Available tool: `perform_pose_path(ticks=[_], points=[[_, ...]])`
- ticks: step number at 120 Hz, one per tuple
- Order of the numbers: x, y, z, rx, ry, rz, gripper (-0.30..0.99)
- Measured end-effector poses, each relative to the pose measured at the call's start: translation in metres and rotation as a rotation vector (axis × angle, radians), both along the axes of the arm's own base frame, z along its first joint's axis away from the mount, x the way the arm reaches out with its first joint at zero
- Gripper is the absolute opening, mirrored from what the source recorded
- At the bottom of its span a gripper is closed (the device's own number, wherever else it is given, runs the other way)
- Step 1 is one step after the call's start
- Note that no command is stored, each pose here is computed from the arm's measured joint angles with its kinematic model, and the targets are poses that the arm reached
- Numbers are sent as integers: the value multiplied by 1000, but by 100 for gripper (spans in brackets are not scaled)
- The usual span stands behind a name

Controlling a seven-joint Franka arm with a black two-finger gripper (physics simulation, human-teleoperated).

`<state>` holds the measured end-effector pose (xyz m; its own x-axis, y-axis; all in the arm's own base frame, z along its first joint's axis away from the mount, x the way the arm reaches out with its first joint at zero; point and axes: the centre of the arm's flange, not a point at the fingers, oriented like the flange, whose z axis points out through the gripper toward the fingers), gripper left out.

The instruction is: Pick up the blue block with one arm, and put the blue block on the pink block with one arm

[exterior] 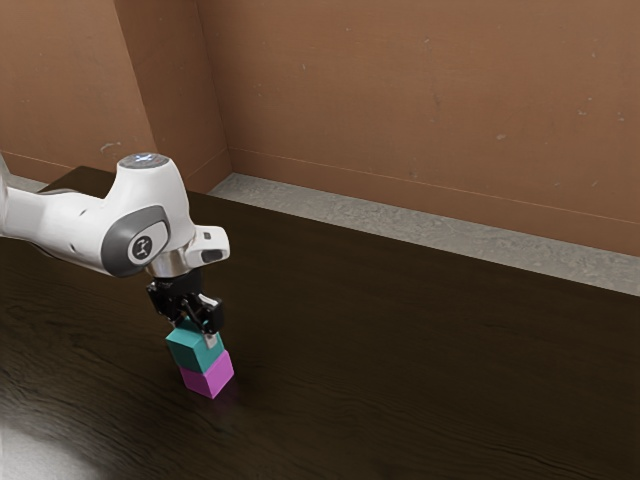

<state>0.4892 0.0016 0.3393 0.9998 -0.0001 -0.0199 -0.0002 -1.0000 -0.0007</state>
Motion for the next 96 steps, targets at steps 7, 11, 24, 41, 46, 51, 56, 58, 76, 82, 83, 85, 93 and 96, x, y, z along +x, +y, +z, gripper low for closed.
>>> perform_pose_path(ticks=[7, 11, 24, 41, 46, 51, 56, 58, 76, 82, 83, 85, 93, 96], points=[[0, 0, 0, 1, 0, 8, 38], [0, 0, 0, 1, 0, 12, 38], [0, 0, 0, 1, 0, 24, 38], [1, 0, -2, 1, 3, 37, 38], [1, 0, -3, 0, 4, 41, 44], [1, 0, -3, -1, 4, 44, 48], [1, 0, -3, -2, 4, 47, 52], [1, 0, -3, -2, 4, 48, 53], [2, 0, -1, -3, -4, 55, 61], [2, 0, 3, -3, -12, 57, 63], [2, 0, 4, -3, -14, 57, 63], [2, 0, 7, -4, -20, 57, 64], [4, 0, 42, -5, -82, 59, 65], [4, 0, 65, -6, -119, 60, 66]])
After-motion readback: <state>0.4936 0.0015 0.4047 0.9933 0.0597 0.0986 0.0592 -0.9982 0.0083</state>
